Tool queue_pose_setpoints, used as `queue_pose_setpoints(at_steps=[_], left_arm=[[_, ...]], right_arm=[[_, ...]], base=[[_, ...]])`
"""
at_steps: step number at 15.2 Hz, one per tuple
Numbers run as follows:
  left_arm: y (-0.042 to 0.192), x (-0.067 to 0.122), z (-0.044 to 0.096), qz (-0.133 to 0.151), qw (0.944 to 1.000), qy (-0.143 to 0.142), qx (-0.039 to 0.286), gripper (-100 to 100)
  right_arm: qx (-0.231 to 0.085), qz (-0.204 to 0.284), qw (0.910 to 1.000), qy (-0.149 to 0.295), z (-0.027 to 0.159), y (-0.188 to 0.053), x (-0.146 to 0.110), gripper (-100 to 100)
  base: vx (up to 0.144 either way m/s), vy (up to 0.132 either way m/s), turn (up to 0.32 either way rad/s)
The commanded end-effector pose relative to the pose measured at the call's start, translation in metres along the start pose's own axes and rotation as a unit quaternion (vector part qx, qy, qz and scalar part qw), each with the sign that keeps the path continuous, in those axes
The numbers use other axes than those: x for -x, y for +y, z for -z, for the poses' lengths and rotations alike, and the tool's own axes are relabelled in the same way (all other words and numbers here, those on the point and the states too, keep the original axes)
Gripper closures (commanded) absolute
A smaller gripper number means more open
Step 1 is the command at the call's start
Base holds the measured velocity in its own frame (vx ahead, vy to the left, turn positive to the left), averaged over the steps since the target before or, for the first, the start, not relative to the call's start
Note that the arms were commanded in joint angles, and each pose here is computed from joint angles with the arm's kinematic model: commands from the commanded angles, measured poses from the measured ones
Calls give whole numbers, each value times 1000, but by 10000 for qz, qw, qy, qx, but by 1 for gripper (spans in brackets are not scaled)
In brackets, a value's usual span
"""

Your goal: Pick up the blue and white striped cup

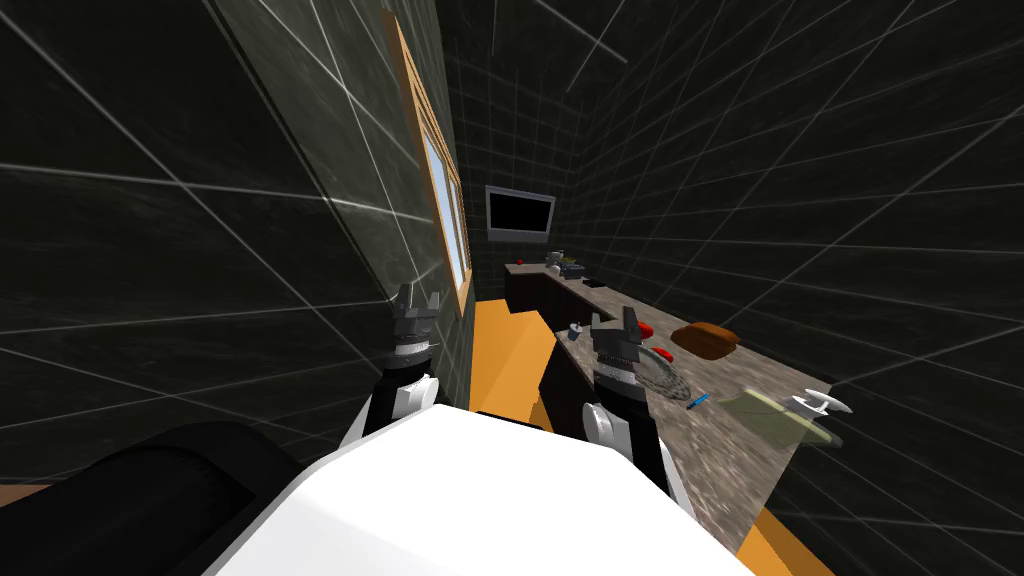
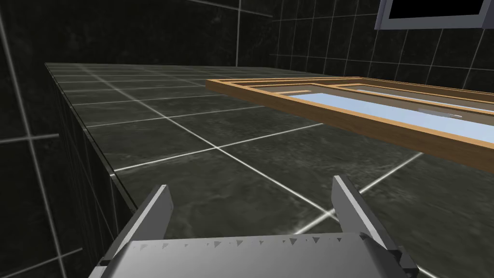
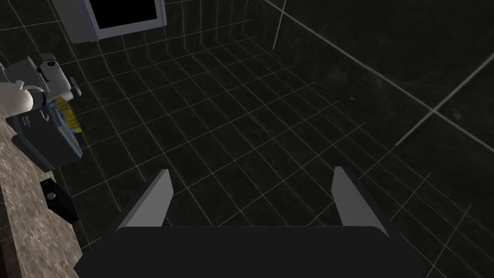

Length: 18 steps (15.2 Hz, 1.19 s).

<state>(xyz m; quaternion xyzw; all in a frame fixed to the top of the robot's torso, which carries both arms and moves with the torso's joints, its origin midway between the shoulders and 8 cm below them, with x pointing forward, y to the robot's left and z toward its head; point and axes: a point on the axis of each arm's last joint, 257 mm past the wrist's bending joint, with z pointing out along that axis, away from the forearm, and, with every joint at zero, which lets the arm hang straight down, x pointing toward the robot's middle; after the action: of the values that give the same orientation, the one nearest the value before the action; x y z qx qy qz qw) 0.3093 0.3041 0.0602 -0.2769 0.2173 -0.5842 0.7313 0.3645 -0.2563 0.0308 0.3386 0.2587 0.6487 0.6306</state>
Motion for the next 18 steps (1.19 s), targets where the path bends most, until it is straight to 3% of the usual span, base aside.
queue_pose_setpoints(at_steps=[1, 9, 17, 18], left_arm=[[0, 0, 0, 0, 10000, 0, 0, 0], [0, 0, 0, 0, 10000, 0, 0, 0], [0, 0, 0, 0, 10000, 0, 0, 0], [0, 0, 0, 0, 10000, 0, 0, 0]], right_arm=[[-74, 136, 9996, 230, 1, -4, -5, -100], [-310, 585, 9934, 933, 8, -21, -21, -100], [-593, 1169, 9760, 1739, 21, -44, -33, -100], [-672, 1322, 9705, 1902, 24, -52, -35, -100]], base=[[8, -2, 16], [22, -11, 22], [28, -12, 31], [24, -11, 44]])
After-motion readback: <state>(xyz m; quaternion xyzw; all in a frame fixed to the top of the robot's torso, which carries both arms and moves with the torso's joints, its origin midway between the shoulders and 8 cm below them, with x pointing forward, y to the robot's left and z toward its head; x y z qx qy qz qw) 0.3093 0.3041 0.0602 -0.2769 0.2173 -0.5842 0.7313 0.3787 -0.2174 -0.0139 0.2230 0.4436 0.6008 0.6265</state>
